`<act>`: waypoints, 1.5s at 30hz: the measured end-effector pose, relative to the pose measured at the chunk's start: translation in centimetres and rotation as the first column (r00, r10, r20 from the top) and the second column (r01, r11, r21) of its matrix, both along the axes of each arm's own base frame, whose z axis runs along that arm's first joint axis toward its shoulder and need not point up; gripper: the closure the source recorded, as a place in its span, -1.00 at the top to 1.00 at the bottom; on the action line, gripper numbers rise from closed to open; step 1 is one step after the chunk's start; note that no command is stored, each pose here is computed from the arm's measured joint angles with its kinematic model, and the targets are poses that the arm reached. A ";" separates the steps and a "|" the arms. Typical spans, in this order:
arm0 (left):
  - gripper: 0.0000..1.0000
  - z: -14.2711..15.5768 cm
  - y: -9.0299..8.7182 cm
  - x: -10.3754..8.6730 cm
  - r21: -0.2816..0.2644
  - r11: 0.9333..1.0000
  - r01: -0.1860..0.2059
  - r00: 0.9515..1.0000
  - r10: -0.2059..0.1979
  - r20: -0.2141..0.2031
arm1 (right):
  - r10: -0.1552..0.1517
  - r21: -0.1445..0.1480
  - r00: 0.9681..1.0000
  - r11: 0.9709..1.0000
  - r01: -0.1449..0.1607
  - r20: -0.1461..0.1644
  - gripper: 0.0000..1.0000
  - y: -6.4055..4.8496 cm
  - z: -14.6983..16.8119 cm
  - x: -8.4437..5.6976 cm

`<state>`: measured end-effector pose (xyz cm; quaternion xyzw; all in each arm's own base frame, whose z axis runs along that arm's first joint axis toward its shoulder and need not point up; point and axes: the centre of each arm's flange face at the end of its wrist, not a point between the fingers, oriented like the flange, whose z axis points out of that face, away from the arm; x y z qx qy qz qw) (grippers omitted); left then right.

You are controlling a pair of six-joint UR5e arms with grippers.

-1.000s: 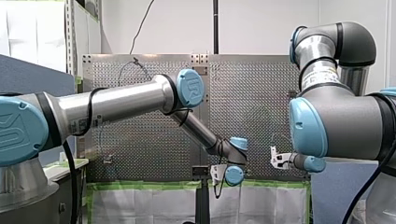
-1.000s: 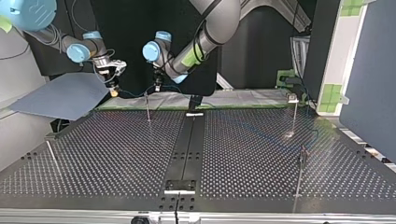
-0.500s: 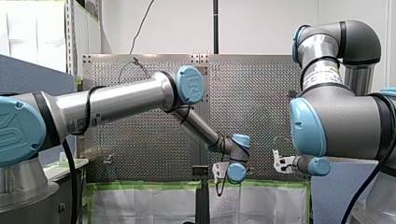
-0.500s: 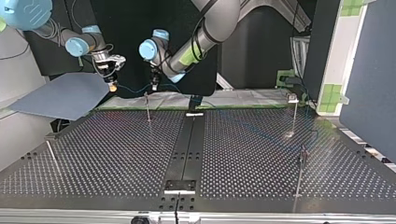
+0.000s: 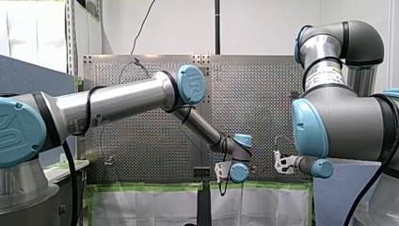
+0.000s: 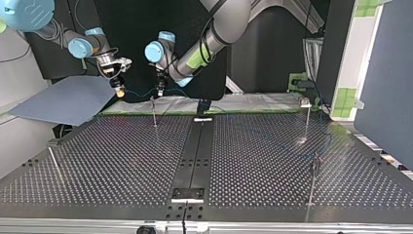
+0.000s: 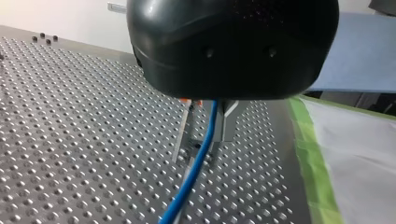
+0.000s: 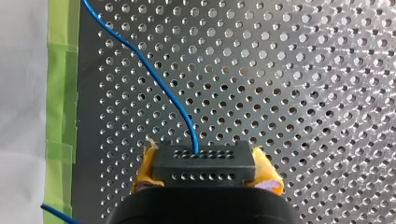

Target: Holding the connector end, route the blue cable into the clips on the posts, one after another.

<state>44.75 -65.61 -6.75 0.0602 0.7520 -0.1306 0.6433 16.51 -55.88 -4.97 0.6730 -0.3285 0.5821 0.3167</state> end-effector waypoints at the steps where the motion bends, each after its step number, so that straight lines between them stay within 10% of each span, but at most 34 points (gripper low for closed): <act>1: -1.00 -0.4 0.1 0.0 0.004 1.000 -0.003 1.000 0.003 -0.001 | 0.003 0.000 1.000 1.000 -0.003 0.001 -1.00 0.0 0.0 0.0; 19: -1.00 -1.3 -1.9 -1.7 -0.007 1.000 0.023 0.999 -0.023 0.028 | 0.048 0.008 0.999 0.999 -0.048 0.012 -1.00 0.3 0.0 0.2; 30: -1.00 -1.3 0.3 0.2 0.033 0.996 -0.085 0.996 0.084 0.026 | 0.116 0.031 0.993 0.993 -0.116 0.001 -1.00 1.3 -0.1 0.7; 45: -1.00 -0.9 -0.1 -0.2 0.031 0.997 -0.067 0.998 0.067 0.019 | 0.148 0.029 0.989 0.989 -0.148 0.001 -1.00 1.5 1.5 1.4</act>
